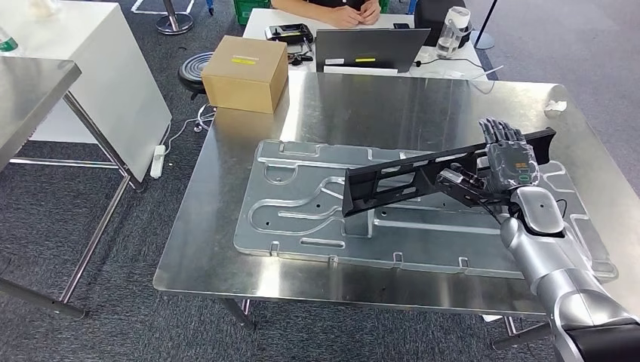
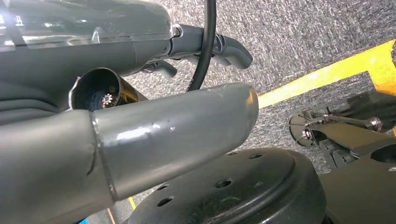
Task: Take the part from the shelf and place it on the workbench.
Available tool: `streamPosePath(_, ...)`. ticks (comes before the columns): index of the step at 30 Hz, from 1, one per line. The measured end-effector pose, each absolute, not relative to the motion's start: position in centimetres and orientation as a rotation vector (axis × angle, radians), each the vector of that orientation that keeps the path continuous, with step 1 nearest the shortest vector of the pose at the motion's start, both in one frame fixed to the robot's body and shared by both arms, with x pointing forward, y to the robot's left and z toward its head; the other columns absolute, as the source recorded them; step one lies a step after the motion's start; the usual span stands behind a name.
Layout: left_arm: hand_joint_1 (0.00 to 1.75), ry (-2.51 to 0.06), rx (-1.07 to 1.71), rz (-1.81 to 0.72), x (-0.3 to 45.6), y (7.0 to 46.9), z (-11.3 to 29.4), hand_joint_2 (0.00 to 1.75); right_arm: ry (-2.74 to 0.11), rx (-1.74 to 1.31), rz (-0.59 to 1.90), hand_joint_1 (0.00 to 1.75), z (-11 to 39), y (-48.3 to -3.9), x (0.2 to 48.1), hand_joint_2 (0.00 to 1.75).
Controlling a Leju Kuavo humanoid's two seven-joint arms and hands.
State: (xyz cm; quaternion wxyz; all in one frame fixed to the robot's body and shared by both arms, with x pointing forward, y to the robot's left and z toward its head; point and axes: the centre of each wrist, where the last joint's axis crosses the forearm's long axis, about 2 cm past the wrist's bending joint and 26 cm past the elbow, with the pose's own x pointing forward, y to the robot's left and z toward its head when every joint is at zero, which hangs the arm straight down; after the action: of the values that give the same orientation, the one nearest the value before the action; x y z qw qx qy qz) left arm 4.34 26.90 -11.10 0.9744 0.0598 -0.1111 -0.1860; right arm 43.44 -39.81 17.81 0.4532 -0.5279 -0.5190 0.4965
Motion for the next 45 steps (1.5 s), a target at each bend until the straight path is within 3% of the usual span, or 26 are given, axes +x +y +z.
streamPosePath(17, 0.0, -0.224, 0.122, -0.369, 4.2, 27.1, -11.1, 0.0, -1.381, -1.36, 1.211, 0.0, 22.0, -39.3, 44.8, 0.0)
streamPosePath(36, 0.0, -0.212, 0.135, -0.382, 4.1, 27.9, -11.2, 0.0, -1.344, -1.376, 1.098, 0.0, 19.3, -43.0, 43.2, 0.0)
streamPosePath(45, 0.0, -0.239, 0.129, -0.359, 4.1, 27.9, -11.2, 0.0, -1.433, -1.366, 1.154, 0.0, 19.3, -39.8, 42.6, 0.0)
